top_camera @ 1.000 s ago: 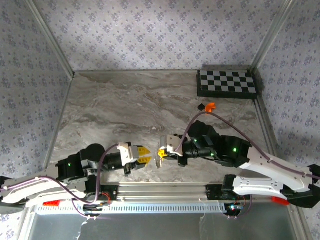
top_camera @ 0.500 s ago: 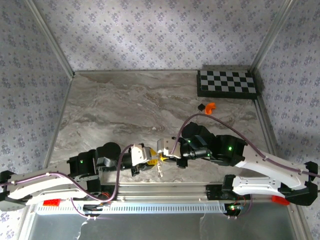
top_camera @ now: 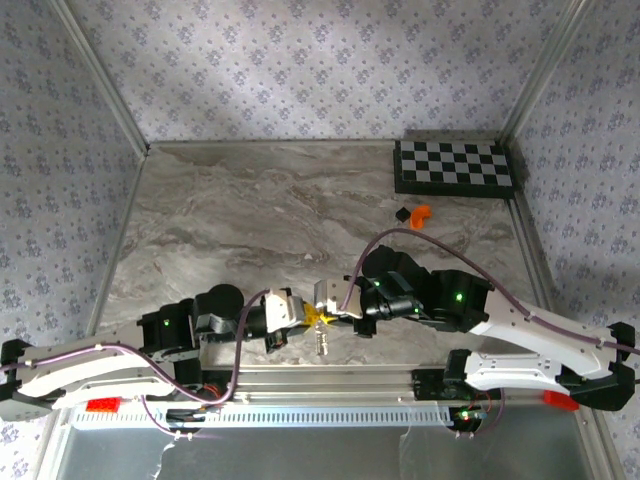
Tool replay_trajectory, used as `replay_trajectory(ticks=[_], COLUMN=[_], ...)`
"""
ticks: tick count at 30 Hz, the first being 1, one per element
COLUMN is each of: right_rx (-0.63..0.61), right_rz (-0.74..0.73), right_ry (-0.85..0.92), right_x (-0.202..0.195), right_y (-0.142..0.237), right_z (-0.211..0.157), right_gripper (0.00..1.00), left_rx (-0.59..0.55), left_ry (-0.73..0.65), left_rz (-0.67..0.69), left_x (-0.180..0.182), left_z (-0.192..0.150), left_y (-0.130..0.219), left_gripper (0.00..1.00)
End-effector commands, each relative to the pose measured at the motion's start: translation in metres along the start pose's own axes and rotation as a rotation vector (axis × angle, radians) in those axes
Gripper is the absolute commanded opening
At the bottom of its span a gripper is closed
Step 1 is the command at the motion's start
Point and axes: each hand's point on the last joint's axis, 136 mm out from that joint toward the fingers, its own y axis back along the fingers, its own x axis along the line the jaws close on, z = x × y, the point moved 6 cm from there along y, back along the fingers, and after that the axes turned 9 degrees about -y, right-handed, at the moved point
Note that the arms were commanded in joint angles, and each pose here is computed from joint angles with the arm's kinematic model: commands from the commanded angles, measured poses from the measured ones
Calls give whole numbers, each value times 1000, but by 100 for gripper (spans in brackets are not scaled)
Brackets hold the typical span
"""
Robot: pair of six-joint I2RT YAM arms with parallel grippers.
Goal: Put the keys on the keyring
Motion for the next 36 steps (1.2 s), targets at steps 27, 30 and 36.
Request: replay_trajectory(ticks=[27, 30, 36], right_rx=[-159, -162, -188], right_rz=[33, 34, 33], right_ry=[-25, -31, -38], right_x=[11, 11, 13], right_y=[23, 24, 29], right_z=[12, 11, 9], right_gripper=[19, 19, 22], left_rx=[-269, -275, -284], left_ry=[-3, -2, -4], left_rz=[-26, -28, -31], left_x=[-1, -1, -1], left_z=[40, 41, 41], left_y=[23, 23, 24], left_gripper=[0, 0, 0])
